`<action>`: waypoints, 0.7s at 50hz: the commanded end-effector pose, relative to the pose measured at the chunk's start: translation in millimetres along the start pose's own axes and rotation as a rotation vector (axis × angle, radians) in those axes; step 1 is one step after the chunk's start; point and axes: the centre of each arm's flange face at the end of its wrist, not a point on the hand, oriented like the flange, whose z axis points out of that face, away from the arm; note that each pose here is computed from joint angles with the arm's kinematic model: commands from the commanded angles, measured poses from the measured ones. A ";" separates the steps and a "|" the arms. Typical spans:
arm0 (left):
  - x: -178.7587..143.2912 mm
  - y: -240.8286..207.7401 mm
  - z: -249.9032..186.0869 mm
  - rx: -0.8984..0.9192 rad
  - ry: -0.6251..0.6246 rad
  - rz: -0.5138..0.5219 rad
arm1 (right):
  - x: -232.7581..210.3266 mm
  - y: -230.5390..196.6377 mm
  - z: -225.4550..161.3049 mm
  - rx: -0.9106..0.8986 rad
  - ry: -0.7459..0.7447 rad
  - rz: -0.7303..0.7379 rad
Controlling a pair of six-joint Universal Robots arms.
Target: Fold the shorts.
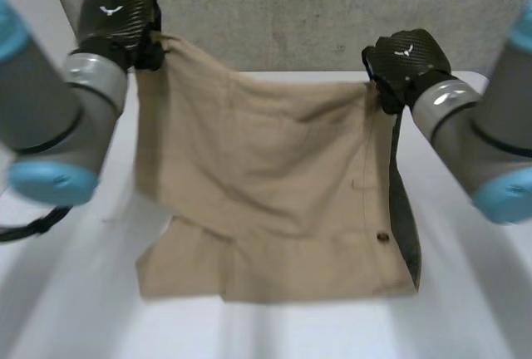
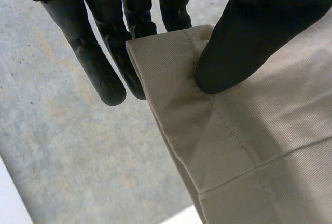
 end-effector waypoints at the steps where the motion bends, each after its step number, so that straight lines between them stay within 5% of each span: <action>1: 14.3 45.6 74.9 0.189 -0.022 -0.012 | 0.0 28.2 64.4 0.185 0.255 -0.039; 8: 39.4 87.1 86.0 0.185 0.085 0.026 | -30.3 65.9 72.9 0.075 0.195 -0.198; 20: 30.1 79.2 47.7 0.067 0.067 0.044 | -7.6 42.8 13.4 -0.002 0.106 -0.110; 35: 40.8 84.2 -143.4 -0.414 0.251 0.033 | -7.3 92.8 -76.7 -0.305 -0.323 0.033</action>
